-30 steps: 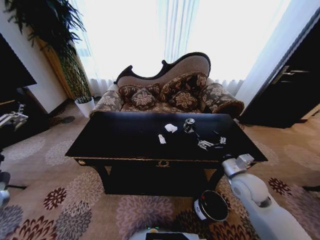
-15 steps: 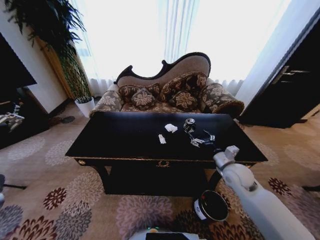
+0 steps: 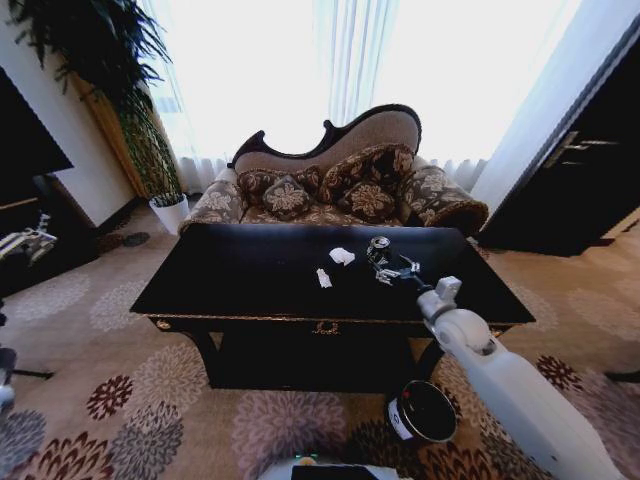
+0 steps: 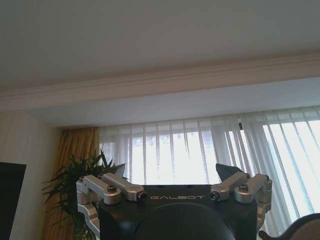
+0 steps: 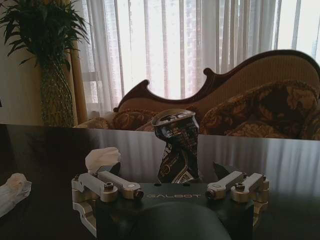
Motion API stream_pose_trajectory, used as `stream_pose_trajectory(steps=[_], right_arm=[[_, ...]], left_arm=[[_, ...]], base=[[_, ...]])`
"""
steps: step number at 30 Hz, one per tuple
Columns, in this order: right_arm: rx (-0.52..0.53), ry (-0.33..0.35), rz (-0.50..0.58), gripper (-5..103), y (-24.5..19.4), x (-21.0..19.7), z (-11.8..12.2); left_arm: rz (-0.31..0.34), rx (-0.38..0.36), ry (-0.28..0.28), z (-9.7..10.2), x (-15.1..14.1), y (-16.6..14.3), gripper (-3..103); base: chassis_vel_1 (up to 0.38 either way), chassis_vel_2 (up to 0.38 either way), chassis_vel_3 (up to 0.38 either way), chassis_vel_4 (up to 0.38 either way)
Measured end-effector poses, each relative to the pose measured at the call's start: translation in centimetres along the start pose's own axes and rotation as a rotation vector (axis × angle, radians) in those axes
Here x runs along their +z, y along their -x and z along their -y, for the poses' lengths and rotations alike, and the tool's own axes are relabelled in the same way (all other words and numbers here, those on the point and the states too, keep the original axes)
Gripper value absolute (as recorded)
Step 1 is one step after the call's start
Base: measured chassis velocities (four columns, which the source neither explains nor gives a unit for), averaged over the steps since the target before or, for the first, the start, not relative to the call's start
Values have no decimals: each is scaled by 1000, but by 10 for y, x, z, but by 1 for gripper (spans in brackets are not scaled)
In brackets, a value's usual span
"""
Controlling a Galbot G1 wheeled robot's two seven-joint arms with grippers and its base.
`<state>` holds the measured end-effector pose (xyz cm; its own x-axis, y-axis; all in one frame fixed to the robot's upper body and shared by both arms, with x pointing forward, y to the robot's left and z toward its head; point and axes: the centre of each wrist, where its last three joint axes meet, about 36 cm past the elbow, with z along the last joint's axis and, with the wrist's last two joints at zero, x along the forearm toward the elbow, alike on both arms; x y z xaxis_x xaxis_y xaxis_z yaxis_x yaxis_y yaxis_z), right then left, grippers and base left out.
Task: Move to the front of the table and place the trash on the table into the trash bin.
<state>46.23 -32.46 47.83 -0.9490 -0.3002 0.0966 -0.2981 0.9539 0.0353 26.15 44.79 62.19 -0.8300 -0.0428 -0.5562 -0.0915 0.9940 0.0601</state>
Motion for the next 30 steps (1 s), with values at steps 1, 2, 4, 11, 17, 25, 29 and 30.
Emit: stream_pose_trajectory(steps=[1,2,4,11,17,25,29,30], right_arm=[[-3,-1,1,100,2,-1,2],[-8,-2,2,100,3,-3,4],[-10,3,5,100,6,-6,6],[-25,44,-1,100,11,-11,9],[-41,76,-36,100,24,-4,7],[-69,54,2,103,50,-15,9],[-79,51,18,95,57,-19,11],[-84,49,20,95,58,-18,12]], left_arm=[[-1,-1,1,0,0,0,100],[-3,-1,1,0,1,0,100],[-5,0,2,0,2,0,100],[-7,-2,-7,-2,1,2,100],[-9,-13,-21,-5,-3,3,100],[-18,-25,-25,-8,2,3,100],[-22,-27,-23,-11,4,4,100],[-24,-27,-23,-11,5,4,100]], base=[[0,0,0,0],[0,0,0,0],[0,0,0,0],[0,0,0,0],[0,0,0,0],[0,0,0,0],[0,0,0,0],[0,0,0,0]])
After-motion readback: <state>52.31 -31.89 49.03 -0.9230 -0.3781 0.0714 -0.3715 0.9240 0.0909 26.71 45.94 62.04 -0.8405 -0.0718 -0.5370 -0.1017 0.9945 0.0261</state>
